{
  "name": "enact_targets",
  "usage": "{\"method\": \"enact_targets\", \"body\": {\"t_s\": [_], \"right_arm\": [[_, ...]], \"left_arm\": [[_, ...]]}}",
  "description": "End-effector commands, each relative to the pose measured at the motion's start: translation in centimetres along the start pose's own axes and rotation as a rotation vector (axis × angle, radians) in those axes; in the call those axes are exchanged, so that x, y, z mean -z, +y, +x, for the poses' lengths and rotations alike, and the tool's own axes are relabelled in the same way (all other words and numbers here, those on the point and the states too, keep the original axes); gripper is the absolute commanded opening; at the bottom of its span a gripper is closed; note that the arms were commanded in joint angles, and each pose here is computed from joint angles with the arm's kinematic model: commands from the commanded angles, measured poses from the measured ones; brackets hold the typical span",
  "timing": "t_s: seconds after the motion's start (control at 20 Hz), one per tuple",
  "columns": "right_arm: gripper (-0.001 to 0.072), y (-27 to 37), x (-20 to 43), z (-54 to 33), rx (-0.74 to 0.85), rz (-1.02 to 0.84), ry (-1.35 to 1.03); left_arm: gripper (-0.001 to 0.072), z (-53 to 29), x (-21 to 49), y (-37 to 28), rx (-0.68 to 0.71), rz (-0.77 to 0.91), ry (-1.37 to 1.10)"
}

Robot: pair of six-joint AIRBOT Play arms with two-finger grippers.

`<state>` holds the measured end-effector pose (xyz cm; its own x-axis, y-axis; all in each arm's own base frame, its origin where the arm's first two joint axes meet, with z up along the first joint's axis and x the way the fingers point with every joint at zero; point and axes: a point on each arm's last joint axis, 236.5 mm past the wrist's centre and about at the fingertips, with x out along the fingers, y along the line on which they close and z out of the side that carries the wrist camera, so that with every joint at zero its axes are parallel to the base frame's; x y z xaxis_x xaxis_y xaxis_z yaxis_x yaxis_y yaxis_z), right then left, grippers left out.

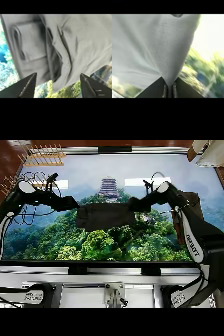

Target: Fold the shirts.

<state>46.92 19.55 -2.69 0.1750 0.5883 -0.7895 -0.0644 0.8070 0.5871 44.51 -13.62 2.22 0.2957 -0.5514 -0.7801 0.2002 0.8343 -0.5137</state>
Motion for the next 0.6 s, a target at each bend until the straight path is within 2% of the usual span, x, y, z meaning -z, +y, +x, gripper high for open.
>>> {"method": "enact_targets", "body": {"t_s": [0.0,0.2,0.55], "right_arm": [[0.0067,3.7,-6.5,-10.1,-0.072,0.003,-0.255],[0.0067,3.1,-10.7,-23.3,-0.087,0.124,-0.494],[0.0067,-5.9,-14.5,-36.6,-0.007,0.252,-0.842]], "left_arm": [[0.0606,-2.9,-1.5,0.5,-0.006,0.000,-0.047],[0.0604,-3.9,-1.5,-0.3,0.009,0.001,-0.056],[0.0603,-2.5,1.2,-4.1,0.077,0.052,0.055]]}}
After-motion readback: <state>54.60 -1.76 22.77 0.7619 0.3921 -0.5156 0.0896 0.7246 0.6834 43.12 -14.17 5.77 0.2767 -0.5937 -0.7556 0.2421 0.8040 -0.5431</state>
